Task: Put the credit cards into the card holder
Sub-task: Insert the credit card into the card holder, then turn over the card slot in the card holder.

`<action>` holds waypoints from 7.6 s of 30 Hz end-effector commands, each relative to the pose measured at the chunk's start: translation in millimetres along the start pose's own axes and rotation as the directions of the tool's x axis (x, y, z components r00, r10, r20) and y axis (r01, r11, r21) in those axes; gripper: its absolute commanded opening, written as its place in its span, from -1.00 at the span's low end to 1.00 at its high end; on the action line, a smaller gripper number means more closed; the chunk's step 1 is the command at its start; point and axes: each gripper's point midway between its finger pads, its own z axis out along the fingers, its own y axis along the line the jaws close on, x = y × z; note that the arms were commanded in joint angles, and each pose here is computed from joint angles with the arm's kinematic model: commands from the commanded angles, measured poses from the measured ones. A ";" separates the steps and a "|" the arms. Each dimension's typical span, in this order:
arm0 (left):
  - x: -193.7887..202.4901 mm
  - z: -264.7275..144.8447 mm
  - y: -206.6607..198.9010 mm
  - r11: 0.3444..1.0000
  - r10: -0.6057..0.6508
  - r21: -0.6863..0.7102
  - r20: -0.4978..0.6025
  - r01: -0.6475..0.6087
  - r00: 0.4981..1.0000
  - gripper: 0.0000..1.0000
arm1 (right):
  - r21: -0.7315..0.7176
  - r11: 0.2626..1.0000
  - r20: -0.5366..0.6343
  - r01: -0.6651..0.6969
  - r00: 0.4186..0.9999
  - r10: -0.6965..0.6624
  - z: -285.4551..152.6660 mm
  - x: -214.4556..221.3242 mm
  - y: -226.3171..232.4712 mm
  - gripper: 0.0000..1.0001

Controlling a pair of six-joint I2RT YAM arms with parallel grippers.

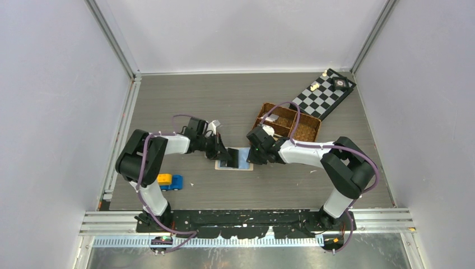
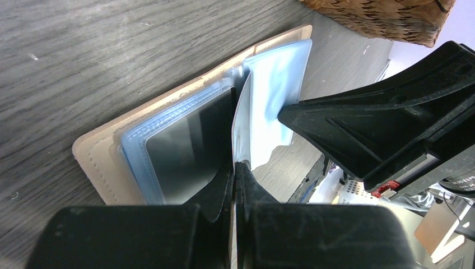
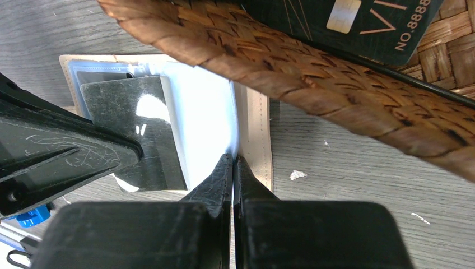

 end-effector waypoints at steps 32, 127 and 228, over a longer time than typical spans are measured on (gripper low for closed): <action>5.6 16.2 12.2 0.989 0.046 -0.138 -0.001 -0.046 0.999 -0.78 | 0.066 0.998 0.018 0.017 1.000 -0.019 -0.8 0.9 -15.2 -0.99; 6.2 10.4 -59.2 0.930 0.312 -0.209 0.020 -0.302 0.950 0.02 | -0.040 0.999 0.098 0.007 0.995 -0.003 -43.8 -14.4 -2.9 -0.69; 7.0 -26.3 28.2 0.873 0.240 -0.448 0.049 -0.193 0.970 -0.33 | -0.218 0.969 0.067 0.116 0.992 -0.104 -19.1 -8.5 70.4 -0.20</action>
